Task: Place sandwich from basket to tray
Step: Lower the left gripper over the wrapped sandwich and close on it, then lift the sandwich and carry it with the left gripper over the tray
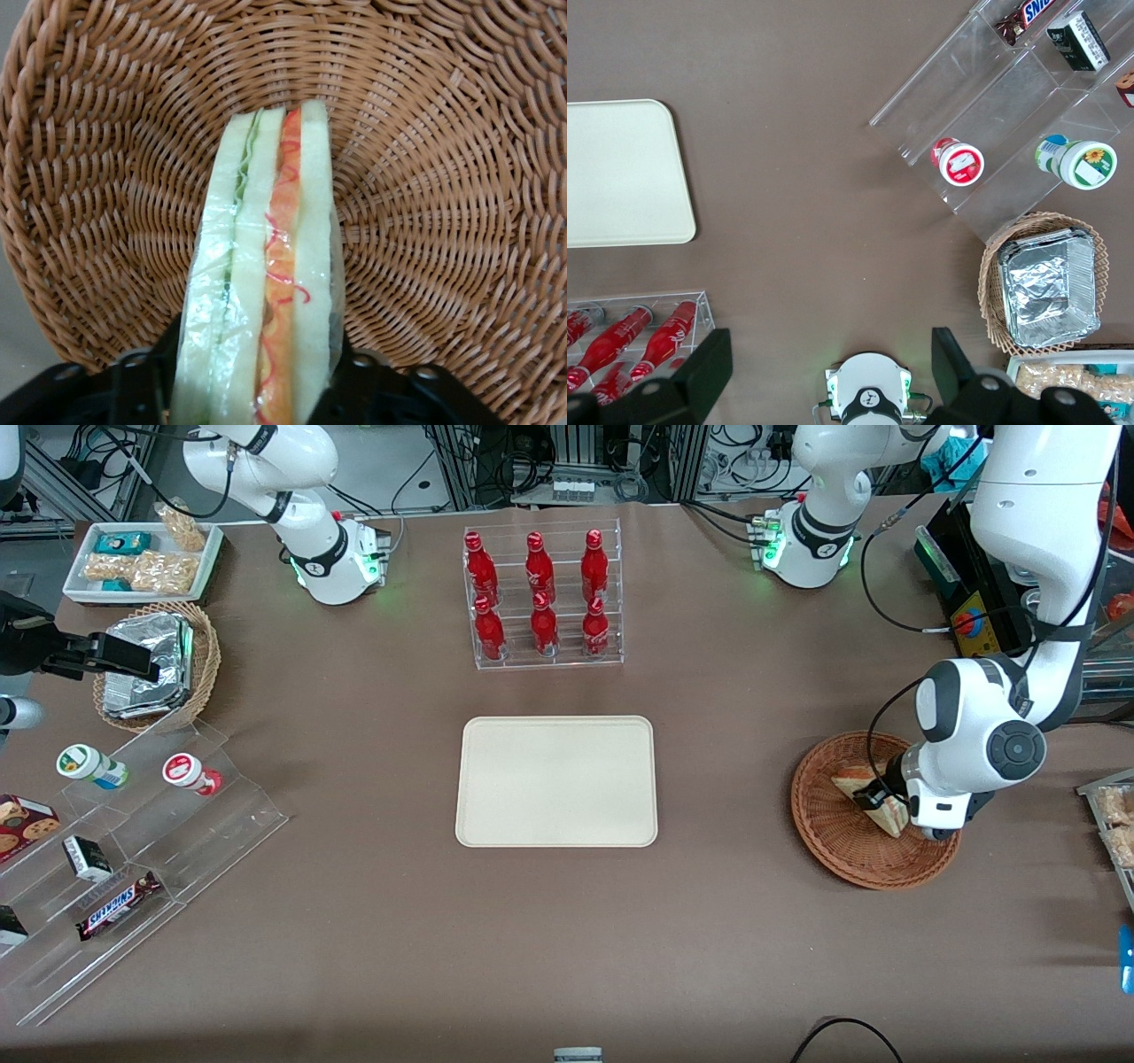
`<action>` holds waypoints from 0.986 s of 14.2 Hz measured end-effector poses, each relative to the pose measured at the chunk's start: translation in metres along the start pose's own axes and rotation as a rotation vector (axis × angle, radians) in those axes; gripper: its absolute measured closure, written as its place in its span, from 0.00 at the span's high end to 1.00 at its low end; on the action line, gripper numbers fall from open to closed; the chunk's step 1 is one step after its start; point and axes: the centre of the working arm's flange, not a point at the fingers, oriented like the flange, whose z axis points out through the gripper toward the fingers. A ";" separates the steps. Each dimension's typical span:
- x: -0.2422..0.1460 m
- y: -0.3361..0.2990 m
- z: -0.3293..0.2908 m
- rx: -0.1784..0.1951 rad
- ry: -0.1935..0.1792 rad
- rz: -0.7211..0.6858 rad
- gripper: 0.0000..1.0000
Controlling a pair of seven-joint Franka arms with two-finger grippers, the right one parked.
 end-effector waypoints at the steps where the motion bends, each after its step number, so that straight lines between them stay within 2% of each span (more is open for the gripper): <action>1: 0.000 0.000 0.000 -0.001 0.001 -0.004 0.54; 4: 0.003 0.003 -0.007 -0.010 0.012 -0.015 0.27; 5: 0.005 0.005 -0.013 -0.018 0.022 -0.015 0.23; 8: 0.004 0.017 -0.043 -0.023 0.033 0.006 0.18; 10: -0.012 0.039 -0.068 -0.028 0.050 0.051 0.16; 12: -0.049 0.077 -0.083 -0.027 0.069 0.137 0.16; 14: -0.106 0.124 -0.088 -0.008 0.077 0.255 0.16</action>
